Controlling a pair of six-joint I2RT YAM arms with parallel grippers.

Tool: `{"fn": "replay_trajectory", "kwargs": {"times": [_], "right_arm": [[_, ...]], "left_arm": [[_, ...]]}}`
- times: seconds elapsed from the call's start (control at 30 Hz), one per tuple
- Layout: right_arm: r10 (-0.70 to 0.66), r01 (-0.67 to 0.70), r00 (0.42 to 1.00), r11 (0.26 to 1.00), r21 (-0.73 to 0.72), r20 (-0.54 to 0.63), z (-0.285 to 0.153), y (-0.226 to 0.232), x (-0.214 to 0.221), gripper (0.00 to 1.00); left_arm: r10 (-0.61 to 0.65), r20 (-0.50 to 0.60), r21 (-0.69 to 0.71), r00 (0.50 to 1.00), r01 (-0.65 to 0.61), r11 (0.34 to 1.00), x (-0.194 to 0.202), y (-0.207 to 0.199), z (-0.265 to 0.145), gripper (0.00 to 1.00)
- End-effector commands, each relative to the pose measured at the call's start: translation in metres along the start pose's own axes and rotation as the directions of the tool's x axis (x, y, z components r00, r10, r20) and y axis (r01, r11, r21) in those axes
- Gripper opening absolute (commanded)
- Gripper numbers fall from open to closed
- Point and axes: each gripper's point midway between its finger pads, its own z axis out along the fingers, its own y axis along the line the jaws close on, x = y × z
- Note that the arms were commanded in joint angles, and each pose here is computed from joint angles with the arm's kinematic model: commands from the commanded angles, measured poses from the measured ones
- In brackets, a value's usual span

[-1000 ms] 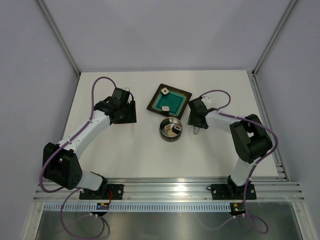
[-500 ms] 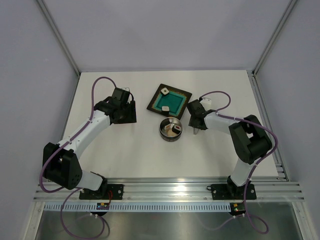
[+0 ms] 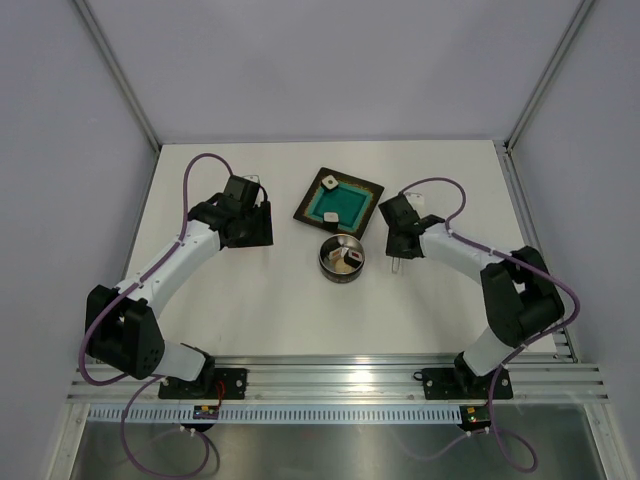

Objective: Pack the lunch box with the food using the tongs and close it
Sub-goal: Pick up the clamp at the center of the board, then pick up the fake food from the plate.

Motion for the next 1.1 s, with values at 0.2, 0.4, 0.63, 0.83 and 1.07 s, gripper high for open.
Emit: {"fn": "replay_trajectory", "kwargs": {"times": [0.2, 0.4, 0.63, 0.83, 1.07], "right_arm": [[-0.269, 0.239, 0.962, 0.906, -0.348, -0.041, -0.096, 0.04, -0.057, 0.2], [-0.358, 0.277, 0.93, 0.837, -0.472, -0.089, -0.124, 0.061, -0.063, 0.29], [-0.367, 0.272, 0.92, 0.852, -0.447, -0.14, -0.113, 0.072, -0.082, 0.3], [-0.372, 0.278, 0.913, 0.869, -0.41, -0.169, -0.091, 0.081, -0.094, 0.36], [-0.388, 0.314, 0.91, 0.875, -0.37, -0.147, -0.066, 0.096, -0.11, 0.42]], "left_arm": [[-0.005, 0.067, 0.02, 0.998, 0.003, 1.0, -0.014, -0.001, -0.014, 0.61], [-0.008, 0.074, 0.024, 0.997, 0.006, 1.0, -0.013, -0.001, -0.016, 0.61], [-0.009, 0.079, 0.032, 0.997, 0.006, 0.999, -0.015, -0.002, -0.018, 0.61], [-0.007, 0.082, 0.02, 0.997, 0.005, 1.0, -0.015, 0.0, -0.02, 0.61], [-0.009, 0.078, 0.018, 0.997, 0.008, 1.0, -0.016, 0.0, -0.018, 0.61]]}}
